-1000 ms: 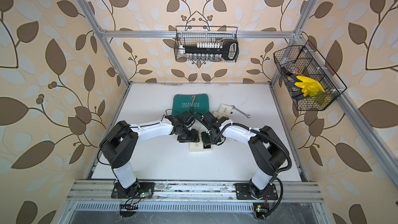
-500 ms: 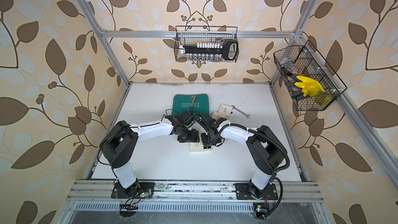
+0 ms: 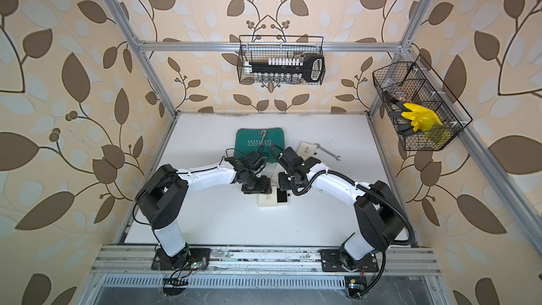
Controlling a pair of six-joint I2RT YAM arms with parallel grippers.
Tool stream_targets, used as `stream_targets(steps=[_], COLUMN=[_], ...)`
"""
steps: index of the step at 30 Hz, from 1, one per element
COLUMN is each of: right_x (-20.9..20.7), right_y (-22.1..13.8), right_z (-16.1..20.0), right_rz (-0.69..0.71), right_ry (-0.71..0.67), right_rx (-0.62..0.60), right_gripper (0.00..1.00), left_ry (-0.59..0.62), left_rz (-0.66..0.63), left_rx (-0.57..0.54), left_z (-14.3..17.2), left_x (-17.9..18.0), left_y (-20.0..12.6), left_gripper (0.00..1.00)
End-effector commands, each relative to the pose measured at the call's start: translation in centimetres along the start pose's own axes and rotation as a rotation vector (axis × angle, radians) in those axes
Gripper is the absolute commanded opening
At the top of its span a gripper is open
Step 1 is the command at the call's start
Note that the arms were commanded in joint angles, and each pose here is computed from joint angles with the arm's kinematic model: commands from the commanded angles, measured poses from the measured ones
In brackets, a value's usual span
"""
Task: Take out the earrings from the drawer-style jewelry box
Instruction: Pick up the earring from the drawer, then place the earring at the center of the board.
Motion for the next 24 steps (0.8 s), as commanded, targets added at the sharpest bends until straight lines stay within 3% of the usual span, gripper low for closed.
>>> stream_targets(steps=[1, 12, 18, 24], right_x=[-3.2, -12.6, -12.9, -11.3], right_y=[-0.6, 1.8, 2.0, 0.7], right_z=[-0.9, -0.5, -0.1, -0.2], right_rz=[0.075, 0.168, 0.178, 0.15], right_ry=[0.104, 0.421, 0.409, 0.314], right_rx=[-0.053, 0.054, 0.079, 0.045], right_gripper=[0.09, 0.11, 0.23, 0.26], left_ry=[0.041, 0.06, 0.071, 0.058], left_rz=[-0.007, 0.076, 0.106, 0.097], left_rx=[0.05, -0.004, -0.021, -0.006], left_z=[1.1, 1.1, 1.1, 1.3], left_x=[-0.2, -1.1, -1.4, -1.1], left_y=[-0.6, -1.7, -1.8, -1.3], left_gripper=[0.71, 0.79, 0.8, 0.81])
Point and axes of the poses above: each gripper's point midway between its finger pads, its own y axis out along the fingers, its own x axis along the line the jaws close on, z = x × y, the point moved 8 cm from there along -y, back along the fingers, and after that the axes turned 8 degrees about y, right-handed, at the moved point
